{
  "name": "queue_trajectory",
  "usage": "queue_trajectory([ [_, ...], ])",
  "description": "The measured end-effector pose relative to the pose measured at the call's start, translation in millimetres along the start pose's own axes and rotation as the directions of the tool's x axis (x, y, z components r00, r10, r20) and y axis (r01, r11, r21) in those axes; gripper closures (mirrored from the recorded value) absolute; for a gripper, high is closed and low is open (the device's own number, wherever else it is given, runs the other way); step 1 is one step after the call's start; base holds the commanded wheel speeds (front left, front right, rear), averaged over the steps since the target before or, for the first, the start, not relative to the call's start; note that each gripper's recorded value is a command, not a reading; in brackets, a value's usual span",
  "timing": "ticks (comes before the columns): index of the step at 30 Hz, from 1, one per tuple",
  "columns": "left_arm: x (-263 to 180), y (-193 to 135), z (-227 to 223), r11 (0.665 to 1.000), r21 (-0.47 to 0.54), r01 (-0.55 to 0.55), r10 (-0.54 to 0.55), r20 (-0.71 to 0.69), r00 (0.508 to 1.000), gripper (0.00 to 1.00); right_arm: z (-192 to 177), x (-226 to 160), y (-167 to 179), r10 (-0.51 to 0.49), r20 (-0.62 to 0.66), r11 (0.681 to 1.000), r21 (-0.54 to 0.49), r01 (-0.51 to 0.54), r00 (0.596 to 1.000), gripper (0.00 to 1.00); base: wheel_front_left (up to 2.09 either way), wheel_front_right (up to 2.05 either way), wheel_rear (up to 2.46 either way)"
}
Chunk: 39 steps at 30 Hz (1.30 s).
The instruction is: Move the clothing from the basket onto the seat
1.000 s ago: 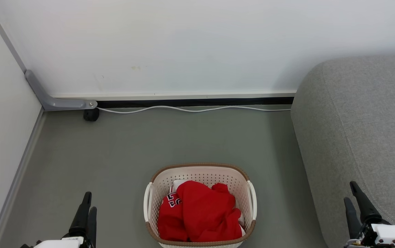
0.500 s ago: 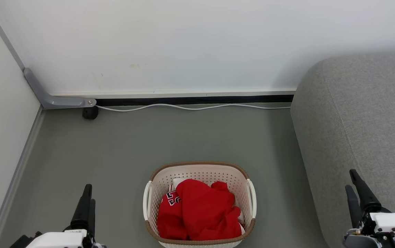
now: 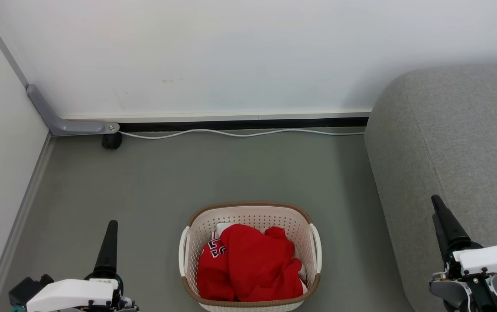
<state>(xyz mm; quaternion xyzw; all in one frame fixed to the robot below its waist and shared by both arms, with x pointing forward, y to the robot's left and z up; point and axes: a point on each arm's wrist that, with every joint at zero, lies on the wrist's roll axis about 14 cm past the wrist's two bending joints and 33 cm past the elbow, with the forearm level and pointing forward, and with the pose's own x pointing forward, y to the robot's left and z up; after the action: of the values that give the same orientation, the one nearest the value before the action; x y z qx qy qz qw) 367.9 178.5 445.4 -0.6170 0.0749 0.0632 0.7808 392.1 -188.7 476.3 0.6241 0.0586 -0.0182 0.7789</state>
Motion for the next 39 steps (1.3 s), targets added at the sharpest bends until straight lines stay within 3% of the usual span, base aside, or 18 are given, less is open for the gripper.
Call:
queue_trajectory([
  [10,6,-9,-1,0.983,0.180,0.025,-0.025,-0.003,1.000,0.00,2,8,5,0.010,-0.012,0.986,-0.168,-0.012,1.000,0.00,0.00,0.00,0.00],
  [22,13,-20,-14,0.916,0.396,0.065,-0.054,-0.040,0.998,0.00,0,16,11,0.023,-0.038,0.931,-0.362,-0.035,0.999,0.00,0.00,0.00,0.00],
  [32,17,-20,-22,0.826,0.560,0.073,-0.046,-0.062,0.997,0.00,-3,22,16,0.034,-0.070,0.853,-0.518,-0.065,0.997,0.00,0.00,0.00,0.00],
  [39,18,-14,-25,0.745,0.664,0.060,-0.021,-0.066,0.998,0.00,-4,25,18,0.040,-0.089,0.775,-0.626,-0.087,0.995,0.00,0.00,0.00,0.00],
])
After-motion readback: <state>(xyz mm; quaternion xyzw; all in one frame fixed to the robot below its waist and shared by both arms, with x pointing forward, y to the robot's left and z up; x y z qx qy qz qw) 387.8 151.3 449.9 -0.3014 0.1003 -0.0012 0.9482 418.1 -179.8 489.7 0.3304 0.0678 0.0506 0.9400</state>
